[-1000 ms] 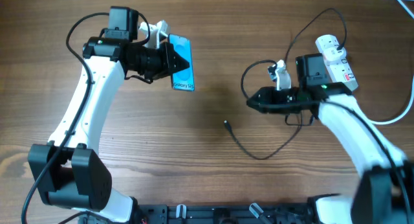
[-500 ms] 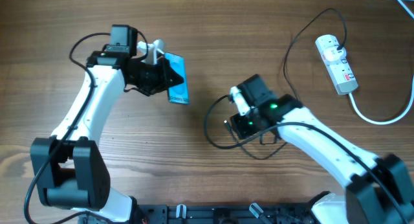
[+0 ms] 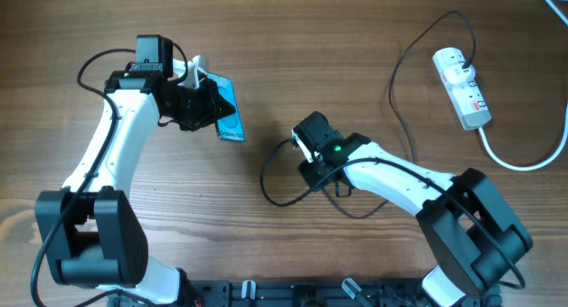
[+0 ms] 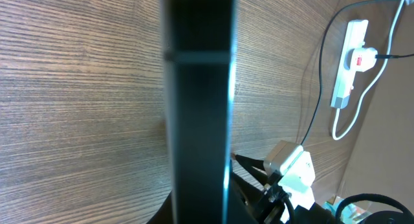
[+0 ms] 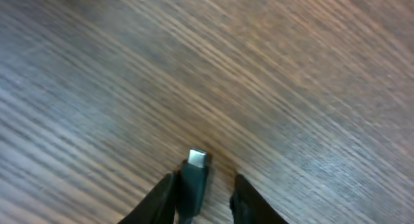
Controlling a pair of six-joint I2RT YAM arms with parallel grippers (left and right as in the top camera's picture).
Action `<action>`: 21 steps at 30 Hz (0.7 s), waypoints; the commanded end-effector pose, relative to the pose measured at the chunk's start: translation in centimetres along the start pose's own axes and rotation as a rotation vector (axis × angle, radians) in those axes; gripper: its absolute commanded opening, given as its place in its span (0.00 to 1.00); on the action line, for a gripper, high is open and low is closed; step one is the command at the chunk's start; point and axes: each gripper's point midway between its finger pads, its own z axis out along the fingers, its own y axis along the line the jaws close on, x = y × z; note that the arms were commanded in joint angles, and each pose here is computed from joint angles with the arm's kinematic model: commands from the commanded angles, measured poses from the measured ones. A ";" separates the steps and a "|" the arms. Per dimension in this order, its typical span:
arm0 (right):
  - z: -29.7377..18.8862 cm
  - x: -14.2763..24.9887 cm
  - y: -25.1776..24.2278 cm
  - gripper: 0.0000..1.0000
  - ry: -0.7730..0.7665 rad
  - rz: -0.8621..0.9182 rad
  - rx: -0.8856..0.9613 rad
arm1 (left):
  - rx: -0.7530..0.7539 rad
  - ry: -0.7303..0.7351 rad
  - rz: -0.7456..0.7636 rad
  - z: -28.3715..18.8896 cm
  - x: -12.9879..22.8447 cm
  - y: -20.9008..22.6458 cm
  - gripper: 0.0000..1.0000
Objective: Plug charger to phone and switch on socket
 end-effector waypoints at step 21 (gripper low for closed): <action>1.4 2.9 -1.5 0.05 0.117 0.012 0.079 | 0.012 -0.009 0.006 -0.4 0.0 -0.4 0.04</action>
